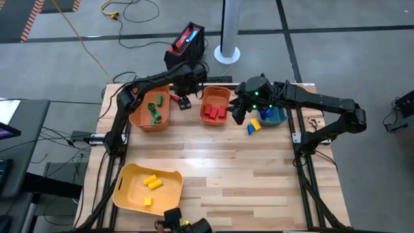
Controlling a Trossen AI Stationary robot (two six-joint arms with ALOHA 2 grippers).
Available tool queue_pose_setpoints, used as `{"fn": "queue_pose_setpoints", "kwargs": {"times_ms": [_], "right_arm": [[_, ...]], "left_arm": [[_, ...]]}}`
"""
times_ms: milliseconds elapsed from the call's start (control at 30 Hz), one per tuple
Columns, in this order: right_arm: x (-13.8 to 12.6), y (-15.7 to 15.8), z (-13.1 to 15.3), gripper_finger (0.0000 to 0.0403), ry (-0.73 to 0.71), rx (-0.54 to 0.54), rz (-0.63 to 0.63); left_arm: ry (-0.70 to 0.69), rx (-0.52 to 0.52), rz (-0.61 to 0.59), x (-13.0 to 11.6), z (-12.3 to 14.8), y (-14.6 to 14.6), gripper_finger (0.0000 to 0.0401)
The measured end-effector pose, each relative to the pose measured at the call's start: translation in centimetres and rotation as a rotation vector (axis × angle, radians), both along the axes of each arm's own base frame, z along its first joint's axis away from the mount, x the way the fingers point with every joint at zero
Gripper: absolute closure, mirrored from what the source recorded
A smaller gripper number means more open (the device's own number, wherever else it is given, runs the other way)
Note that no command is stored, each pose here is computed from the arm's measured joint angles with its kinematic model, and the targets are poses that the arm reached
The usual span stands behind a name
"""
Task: Sort blocks
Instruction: Put the blue game piece into the green bin
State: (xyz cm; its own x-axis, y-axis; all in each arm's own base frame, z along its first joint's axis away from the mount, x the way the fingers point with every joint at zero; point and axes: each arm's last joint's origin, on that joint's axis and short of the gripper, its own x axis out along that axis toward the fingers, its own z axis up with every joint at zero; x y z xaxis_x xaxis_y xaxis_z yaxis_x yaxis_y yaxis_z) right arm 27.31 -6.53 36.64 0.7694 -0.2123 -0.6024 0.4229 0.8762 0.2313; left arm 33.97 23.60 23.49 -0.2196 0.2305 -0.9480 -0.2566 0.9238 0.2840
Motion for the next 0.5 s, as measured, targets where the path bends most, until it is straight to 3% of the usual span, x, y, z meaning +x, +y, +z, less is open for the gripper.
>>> {"fn": "queue_pose_setpoints", "kwargs": {"times_ms": [333, 500], "right_arm": [[0.1, 0.0, 0.1, 0.0223, -0.013, -0.012, 0.005], [0.1, 0.1, 0.1, 0.0223, -0.014, -0.013, 0.006]], "left_arm": [[0.026, -0.005, -0.129, 2.4, 0.0, -4.2, 0.0166], [0.111, -0.022, -0.148, 3.3, -2.7, -3.9, 0.0167]]}}
